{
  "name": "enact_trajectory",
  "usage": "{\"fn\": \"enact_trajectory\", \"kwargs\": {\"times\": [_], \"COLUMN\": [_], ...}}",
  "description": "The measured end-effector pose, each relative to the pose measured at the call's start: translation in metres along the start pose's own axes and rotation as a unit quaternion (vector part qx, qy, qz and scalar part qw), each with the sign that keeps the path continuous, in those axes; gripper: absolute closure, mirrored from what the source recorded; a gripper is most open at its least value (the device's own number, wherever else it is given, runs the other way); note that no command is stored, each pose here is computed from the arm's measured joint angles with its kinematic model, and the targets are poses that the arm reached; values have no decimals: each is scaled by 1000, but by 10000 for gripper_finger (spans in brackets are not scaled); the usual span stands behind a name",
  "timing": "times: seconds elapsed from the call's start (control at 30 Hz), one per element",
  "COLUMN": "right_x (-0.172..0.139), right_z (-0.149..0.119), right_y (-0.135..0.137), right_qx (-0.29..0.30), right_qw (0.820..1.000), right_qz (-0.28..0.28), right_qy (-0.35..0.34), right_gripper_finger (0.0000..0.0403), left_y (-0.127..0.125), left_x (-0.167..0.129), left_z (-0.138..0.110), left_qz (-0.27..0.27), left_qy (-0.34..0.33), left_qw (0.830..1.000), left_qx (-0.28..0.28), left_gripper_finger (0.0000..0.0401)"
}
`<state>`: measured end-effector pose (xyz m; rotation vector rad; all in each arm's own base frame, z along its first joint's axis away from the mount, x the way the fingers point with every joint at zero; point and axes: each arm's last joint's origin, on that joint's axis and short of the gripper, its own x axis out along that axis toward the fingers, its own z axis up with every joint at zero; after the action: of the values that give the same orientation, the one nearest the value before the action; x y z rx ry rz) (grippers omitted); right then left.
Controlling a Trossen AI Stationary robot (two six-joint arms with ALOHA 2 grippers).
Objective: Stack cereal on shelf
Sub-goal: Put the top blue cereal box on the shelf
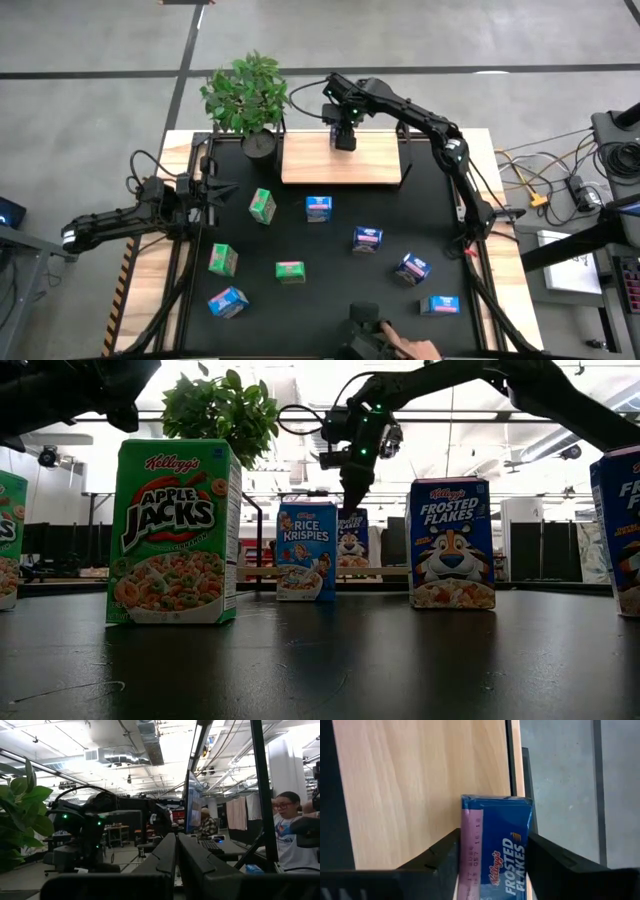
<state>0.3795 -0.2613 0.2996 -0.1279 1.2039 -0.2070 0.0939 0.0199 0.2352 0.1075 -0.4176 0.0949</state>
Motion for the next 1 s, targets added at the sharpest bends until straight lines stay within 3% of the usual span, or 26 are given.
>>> {"fn": "enact_trajectory", "kwargs": {"times": [0.2,1.0], "right_x": [-1,-14], "right_z": [1,1], "right_y": [0,-1], "right_qx": [-2,-11], "right_qw": [1000,1000], "right_qz": [-2,-15], "right_qy": [-3,-16], "right_gripper_finger": [187,186], "left_y": [0,0], "left_x": [0,0], "left_z": [0,0], "left_qz": [0,0], "left_qy": [0,0], "left_qw": [1000,1000], "left_qx": [0,0], "left_gripper_finger": [400,400]}}
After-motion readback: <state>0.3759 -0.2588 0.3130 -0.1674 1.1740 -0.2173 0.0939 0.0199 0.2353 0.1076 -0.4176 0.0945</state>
